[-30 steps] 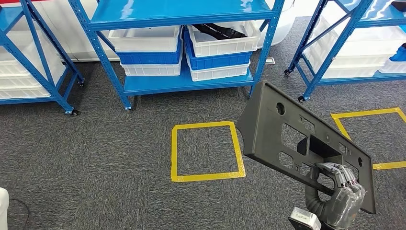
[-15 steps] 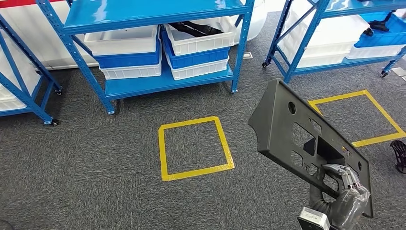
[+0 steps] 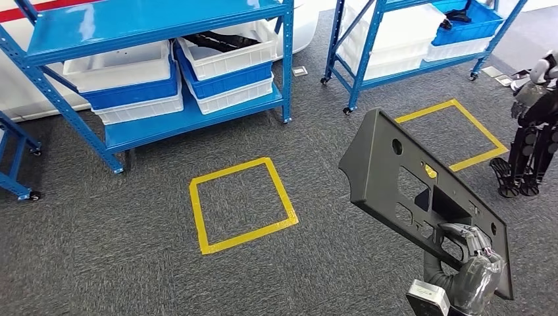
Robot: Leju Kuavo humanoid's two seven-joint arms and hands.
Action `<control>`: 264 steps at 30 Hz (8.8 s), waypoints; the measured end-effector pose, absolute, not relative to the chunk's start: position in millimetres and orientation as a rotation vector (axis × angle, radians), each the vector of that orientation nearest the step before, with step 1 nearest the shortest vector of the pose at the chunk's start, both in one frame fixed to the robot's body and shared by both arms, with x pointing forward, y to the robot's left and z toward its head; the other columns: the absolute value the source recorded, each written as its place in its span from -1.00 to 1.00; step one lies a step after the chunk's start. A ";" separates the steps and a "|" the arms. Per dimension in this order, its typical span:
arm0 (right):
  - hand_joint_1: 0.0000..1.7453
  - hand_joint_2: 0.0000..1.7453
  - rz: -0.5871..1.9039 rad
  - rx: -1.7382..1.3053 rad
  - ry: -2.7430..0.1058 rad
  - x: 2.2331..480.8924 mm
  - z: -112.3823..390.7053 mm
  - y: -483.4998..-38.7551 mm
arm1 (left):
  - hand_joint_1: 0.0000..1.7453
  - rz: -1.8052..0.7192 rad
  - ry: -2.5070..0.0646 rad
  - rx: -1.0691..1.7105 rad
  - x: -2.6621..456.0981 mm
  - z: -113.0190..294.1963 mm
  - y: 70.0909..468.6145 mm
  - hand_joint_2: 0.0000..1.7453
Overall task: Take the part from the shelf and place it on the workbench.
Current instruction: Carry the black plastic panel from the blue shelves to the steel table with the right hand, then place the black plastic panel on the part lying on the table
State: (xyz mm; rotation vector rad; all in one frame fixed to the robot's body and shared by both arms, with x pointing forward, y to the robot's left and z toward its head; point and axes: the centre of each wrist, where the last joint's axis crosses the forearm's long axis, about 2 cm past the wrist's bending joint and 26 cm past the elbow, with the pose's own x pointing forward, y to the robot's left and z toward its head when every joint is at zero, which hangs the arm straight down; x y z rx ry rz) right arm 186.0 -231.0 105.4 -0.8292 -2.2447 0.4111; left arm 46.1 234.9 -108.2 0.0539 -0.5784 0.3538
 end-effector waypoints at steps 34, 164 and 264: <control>1.00 1.00 0.408 -0.407 -2.256 226.9 107.9 -186.6 | -1.00 0.474 -0.543 0.111 48.7 -107.3 231.1 1.00; 1.00 1.00 0.779 -0.378 -2.302 287.9 124.1 -173.4 | -1.00 0.491 -0.572 0.201 36.5 -107.3 223.4 1.00; 1.00 1.00 0.813 -0.556 -2.242 347.7 120.7 -191.0 | -1.00 0.511 -0.673 0.127 53.0 -107.1 234.6 1.00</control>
